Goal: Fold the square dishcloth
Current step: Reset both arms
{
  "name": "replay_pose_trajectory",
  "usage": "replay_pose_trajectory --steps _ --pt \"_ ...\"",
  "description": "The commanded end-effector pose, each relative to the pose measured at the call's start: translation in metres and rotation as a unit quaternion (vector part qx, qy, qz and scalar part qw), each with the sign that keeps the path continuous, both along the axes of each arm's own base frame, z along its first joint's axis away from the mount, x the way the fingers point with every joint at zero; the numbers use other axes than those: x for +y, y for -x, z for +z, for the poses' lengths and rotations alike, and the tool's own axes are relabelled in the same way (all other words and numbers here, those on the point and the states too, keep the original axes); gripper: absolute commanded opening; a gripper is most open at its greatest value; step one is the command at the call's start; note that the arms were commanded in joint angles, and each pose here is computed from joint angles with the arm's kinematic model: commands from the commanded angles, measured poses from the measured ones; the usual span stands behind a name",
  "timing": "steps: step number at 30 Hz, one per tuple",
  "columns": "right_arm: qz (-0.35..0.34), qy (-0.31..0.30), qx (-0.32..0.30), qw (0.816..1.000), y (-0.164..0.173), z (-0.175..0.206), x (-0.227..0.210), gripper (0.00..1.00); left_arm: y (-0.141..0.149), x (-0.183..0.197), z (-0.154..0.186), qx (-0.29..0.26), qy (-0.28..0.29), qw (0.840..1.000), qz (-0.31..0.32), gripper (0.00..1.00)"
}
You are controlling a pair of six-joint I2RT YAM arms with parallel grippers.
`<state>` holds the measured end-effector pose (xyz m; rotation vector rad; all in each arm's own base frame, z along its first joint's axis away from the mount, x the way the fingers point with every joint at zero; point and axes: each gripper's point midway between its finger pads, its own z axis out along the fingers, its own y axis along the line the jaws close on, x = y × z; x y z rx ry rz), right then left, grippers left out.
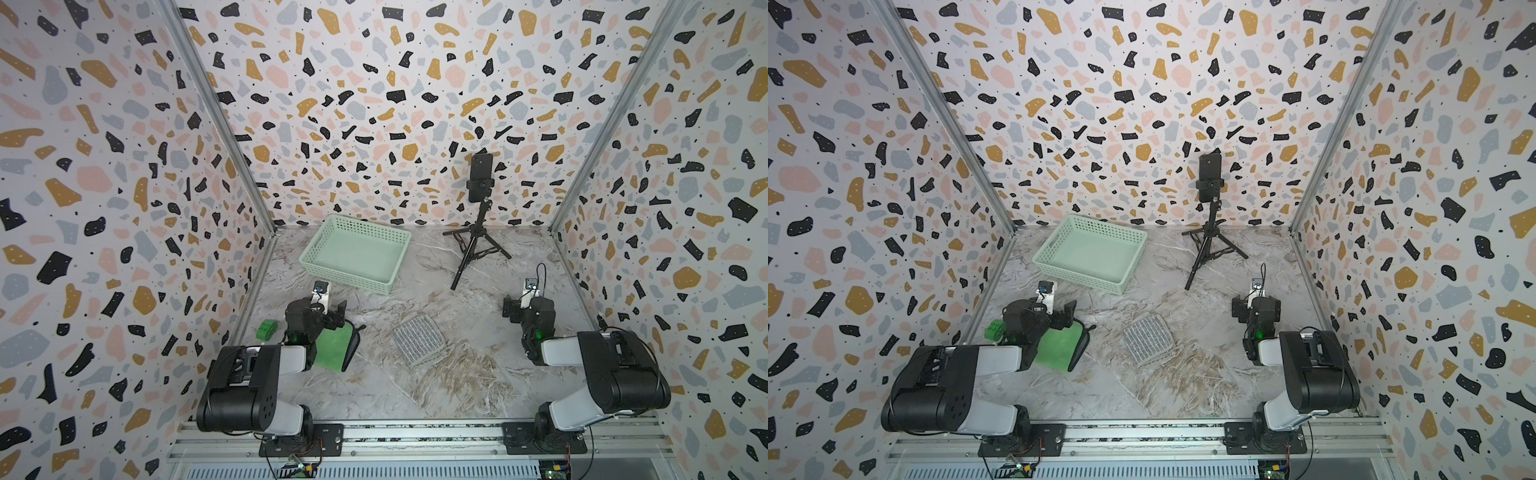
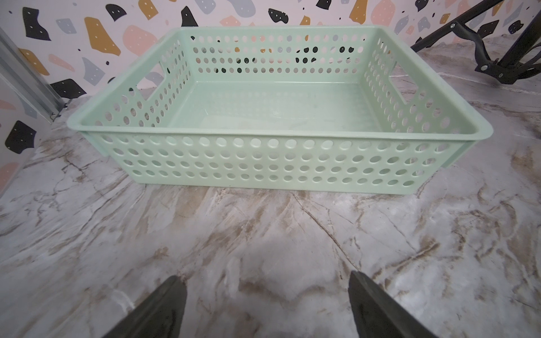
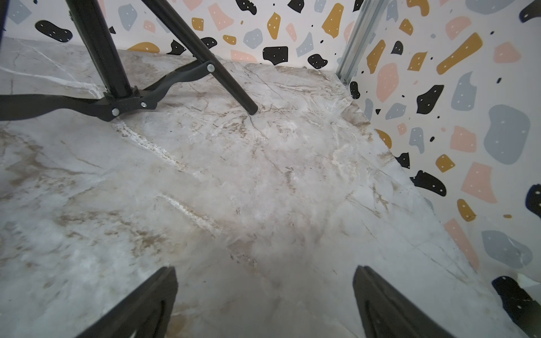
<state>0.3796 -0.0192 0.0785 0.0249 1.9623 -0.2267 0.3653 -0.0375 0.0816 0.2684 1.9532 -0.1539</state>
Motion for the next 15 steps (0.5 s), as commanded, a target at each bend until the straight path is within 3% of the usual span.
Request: replay_pose_trajectory --steps 1,15 --pt "-0.001 -0.007 -0.011 1.000 -0.0010 0.0072 0.0004 1.00 -0.0081 0.0016 0.0187 -0.031 0.001 0.999 0.004 0.91" --pt "-0.001 -0.006 -0.011 1.000 -0.0008 0.0071 0.0000 1.00 -0.0082 0.0024 0.0194 -0.032 0.001 0.999 0.006 0.97"
